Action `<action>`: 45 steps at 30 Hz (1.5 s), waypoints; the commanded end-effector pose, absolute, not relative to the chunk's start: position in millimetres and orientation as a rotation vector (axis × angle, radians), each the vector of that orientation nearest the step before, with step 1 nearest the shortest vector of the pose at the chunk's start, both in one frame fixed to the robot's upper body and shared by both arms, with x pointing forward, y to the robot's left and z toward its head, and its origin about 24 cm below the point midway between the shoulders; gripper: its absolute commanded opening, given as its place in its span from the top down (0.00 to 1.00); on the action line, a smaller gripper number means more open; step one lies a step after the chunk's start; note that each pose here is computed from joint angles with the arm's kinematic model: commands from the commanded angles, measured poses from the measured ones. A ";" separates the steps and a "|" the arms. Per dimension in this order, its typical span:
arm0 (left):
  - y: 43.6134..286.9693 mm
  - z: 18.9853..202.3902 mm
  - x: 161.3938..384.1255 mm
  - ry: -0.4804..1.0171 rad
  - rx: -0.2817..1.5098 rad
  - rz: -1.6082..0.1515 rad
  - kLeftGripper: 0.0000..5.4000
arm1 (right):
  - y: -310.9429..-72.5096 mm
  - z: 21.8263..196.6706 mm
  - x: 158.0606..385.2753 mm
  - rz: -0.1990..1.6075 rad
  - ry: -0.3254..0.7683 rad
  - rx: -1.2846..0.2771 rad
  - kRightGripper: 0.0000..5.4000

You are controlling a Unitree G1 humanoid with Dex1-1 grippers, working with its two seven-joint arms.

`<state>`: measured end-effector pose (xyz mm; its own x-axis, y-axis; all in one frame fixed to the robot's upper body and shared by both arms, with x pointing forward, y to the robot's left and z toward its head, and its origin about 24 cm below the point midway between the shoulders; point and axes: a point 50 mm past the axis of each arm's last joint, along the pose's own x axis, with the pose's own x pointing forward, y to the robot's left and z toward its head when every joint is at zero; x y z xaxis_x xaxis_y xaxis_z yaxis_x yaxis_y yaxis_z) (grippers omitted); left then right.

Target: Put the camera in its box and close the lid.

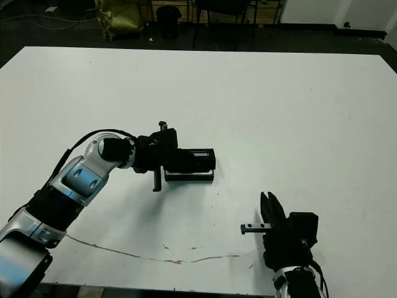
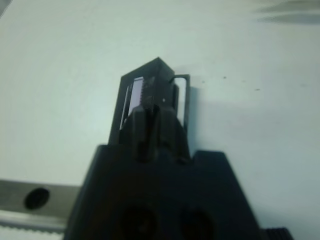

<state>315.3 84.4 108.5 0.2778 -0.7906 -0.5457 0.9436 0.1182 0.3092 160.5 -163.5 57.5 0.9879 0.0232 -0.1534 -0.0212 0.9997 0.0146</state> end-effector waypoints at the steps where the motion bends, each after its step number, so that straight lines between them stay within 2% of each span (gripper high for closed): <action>1: 97.8 95.1 307.9 0.429 0.637 -1.317 1.00 | -168.3 43.1 151.5 -0.005 0.226 0.017 1.00; 9: 96.9 116.5 297.4 0.508 0.538 -1.352 1.00 | -165.0 48.1 151.1 0.015 0.209 0.030 1.00; 14: 95.8 124.7 292.7 0.518 0.539 -1.349 1.00 | -163.7 50.0 151.2 0.025 0.203 0.035 1.00; 21: 93.2 121.9 291.8 0.498 0.606 -1.316 1.00 | -163.5 49.7 151.1 0.025 0.209 0.034 1.00; 27: 88.8 114.8 288.1 0.497 0.615 -1.367 1.00 | -164.1 50.1 149.6 0.017 0.212 0.023 1.00; 30: 87.6 121.9 283.1 0.510 0.537 -1.427 1.00 | -164.4 49.3 149.5 0.021 0.205 0.034 1.00; 32: 86.0 133.4 278.1 0.475 0.477 -1.518 1.00 | -164.7 49.6 149.3 0.022 0.207 0.023 1.00; 36: 85.6 187.7 271.3 0.252 0.469 -1.719 1.00 | -166.9 44.8 151.1 0.018 0.231 0.017 1.00; 38: 90.9 219.0 274.3 0.120 0.511 -1.679 0.98 | -166.0 45.1 151.8 0.034 0.217 0.036 1.00; 41: 103.7 259.8 286.5 -0.042 0.625 -1.510 0.89 | -164.2 48.6 152.6 0.050 0.188 0.043 1.00; 43: 110.5 275.9 299.6 -0.089 0.697 -1.423 0.80 | -164.6 49.3 153.6 0.064 0.158 0.032 1.00; 45: 113.8 286.9 315.1 -0.059 0.813 -1.383 0.70 | -163.6 51.7 152.9 0.066 0.154 0.034 1.00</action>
<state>306.3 109.5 282.9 0.1951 -0.9130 -0.3583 0.8523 -0.0230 0.5226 161.3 -160.9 59.1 0.9910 0.0838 -0.1048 -0.0805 0.9961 0.0349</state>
